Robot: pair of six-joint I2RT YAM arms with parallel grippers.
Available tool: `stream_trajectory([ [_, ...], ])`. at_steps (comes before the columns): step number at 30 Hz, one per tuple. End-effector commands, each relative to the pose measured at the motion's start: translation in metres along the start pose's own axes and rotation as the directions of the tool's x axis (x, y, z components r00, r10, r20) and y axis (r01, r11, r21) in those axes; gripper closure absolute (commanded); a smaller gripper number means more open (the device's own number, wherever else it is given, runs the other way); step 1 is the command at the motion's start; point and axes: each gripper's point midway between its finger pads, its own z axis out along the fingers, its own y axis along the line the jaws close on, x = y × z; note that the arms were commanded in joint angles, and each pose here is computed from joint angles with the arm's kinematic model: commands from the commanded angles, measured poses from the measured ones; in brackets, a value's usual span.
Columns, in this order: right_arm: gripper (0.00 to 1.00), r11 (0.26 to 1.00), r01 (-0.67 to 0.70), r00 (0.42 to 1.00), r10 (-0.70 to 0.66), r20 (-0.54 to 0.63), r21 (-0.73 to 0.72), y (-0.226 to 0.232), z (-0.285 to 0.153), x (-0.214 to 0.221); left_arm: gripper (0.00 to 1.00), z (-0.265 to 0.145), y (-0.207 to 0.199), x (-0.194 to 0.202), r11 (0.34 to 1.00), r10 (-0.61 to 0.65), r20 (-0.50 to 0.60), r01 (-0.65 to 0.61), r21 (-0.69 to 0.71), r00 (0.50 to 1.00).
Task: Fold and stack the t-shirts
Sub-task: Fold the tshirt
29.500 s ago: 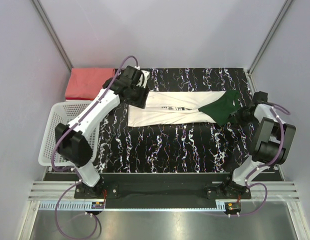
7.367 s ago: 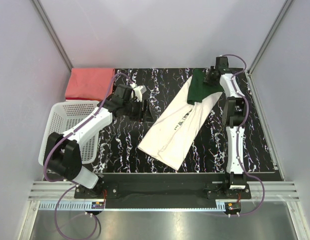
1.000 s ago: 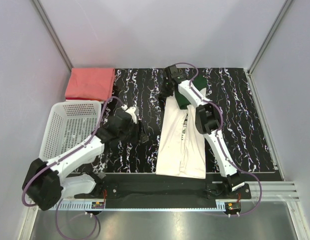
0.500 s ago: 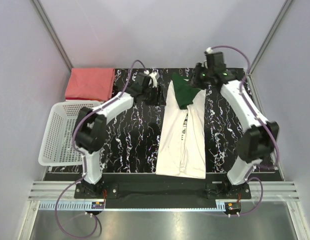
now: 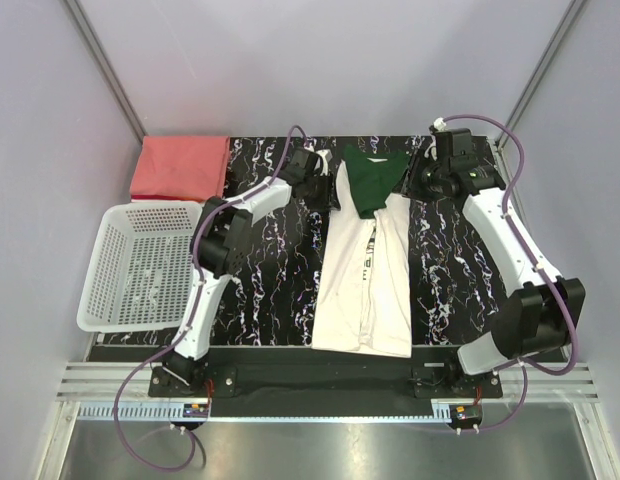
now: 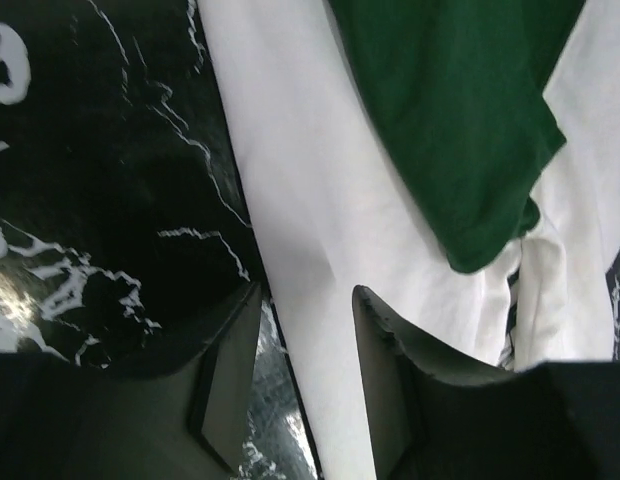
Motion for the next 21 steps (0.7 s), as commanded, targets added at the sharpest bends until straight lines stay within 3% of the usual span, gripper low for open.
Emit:
stream_trajectory([
  [1,0.62,0.996,0.050,0.996,-0.044,0.084,-0.068,0.017,-0.029,-0.016,0.55,0.010,0.016,-0.010,0.999,-0.006,0.023,0.007,-0.047,1.000],
  [9,0.62,0.996,0.047,0.993,-0.038,0.110,-0.081,0.022,-0.034,-0.027,0.65,0.023,0.021,-0.003,0.999,-0.034,-0.001,0.034,-0.027,0.999],
  [18,0.61,0.996,0.041,0.995,-0.034,0.097,-0.080,0.020,-0.029,-0.025,1.00,0.030,0.017,-0.015,0.996,-0.087,0.011,0.087,0.022,0.996],
  [21,0.62,0.996,0.041,0.994,-0.033,0.107,-0.078,0.020,-0.031,-0.028,1.00,0.025,0.020,-0.021,0.995,-0.096,0.025,0.096,0.015,0.995],
])
